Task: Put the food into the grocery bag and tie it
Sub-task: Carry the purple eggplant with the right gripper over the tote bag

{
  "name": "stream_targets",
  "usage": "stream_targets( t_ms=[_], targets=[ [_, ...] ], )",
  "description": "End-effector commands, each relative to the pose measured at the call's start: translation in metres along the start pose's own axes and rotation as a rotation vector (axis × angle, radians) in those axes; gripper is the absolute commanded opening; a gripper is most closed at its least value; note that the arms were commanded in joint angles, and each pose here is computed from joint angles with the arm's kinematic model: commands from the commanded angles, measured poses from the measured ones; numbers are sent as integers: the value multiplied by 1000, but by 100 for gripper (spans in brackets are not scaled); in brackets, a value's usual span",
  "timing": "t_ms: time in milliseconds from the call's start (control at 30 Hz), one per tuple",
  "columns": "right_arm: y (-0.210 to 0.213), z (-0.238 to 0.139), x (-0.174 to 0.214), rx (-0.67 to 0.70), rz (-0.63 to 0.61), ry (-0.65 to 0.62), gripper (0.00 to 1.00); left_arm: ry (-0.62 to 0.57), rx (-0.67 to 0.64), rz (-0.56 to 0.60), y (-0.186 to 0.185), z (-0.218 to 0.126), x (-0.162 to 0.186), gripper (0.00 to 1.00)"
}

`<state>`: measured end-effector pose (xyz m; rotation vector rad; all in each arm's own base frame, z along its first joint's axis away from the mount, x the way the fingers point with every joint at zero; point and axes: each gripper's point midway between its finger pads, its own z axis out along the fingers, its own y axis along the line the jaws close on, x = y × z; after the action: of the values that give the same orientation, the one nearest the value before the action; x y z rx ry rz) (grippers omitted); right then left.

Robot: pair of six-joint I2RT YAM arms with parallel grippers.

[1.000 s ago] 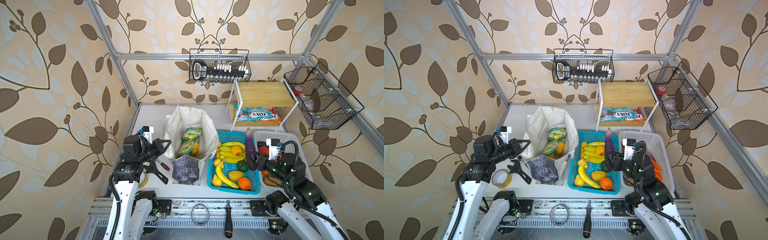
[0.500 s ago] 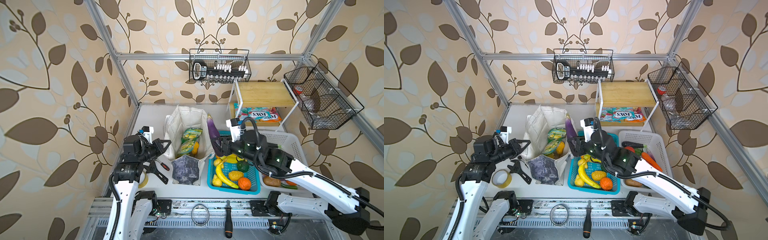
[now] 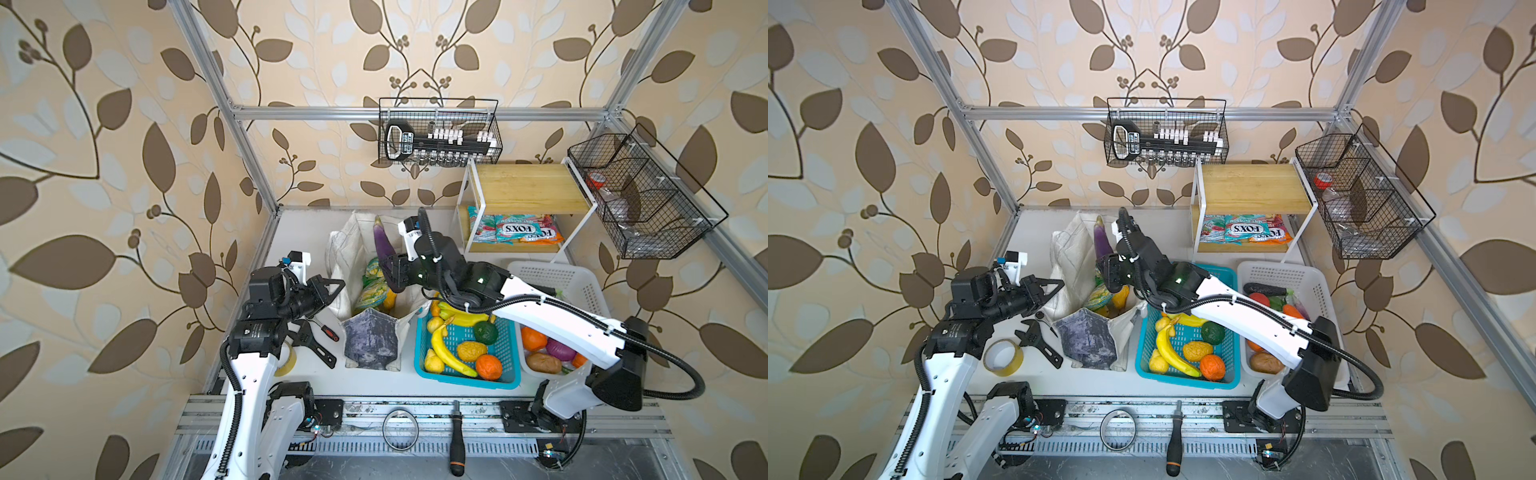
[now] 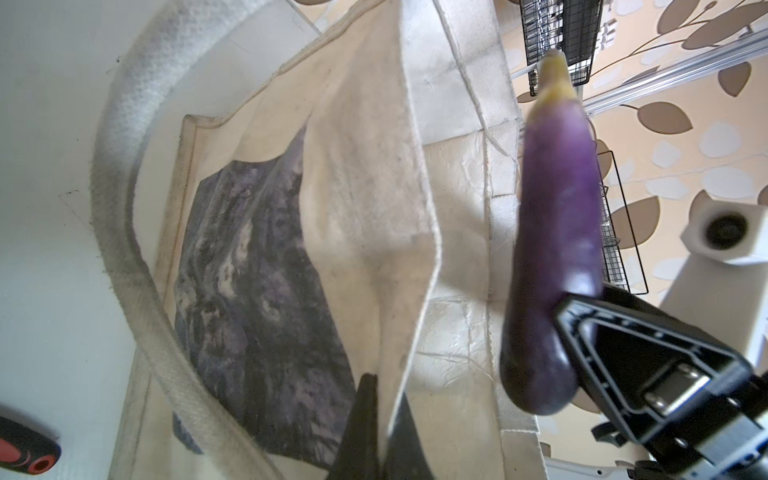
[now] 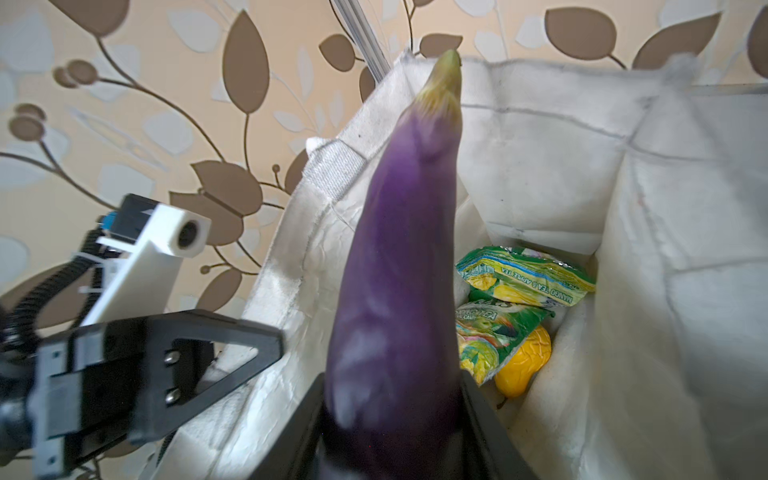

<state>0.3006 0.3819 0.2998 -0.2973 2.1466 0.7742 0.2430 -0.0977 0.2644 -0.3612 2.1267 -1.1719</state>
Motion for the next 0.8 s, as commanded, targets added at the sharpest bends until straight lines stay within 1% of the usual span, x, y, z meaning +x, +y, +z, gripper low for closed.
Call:
stream_targets(
  t_ms=[0,67,200,333,400,467,600,700,767],
  targets=[
    [-4,21,22,57,-53,97,26,-8,51,39,-22,-5,-6,0],
    [-6,35,33,85,-74,140,26,-13,49,36,-23,-6,-8,0],
    [-15,49,45,174,-123,151,27,-23,57,47,-29,-9,-11,0],
    [-25,61,60,217,-149,196,26,-24,59,61,-35,-12,-13,0],
    [-32,69,67,224,-142,216,26,-30,64,60,-36,-12,-14,0],
    [-38,75,72,234,-138,214,29,-37,62,63,-35,-12,-15,0],
    [-43,88,81,229,-130,215,30,-19,61,53,-31,-7,-14,0],
    [-44,101,94,222,-125,263,29,-2,61,43,-29,-6,-12,0],
    [-49,108,102,235,-123,278,30,-4,73,44,-30,-5,-11,0]
  ],
)
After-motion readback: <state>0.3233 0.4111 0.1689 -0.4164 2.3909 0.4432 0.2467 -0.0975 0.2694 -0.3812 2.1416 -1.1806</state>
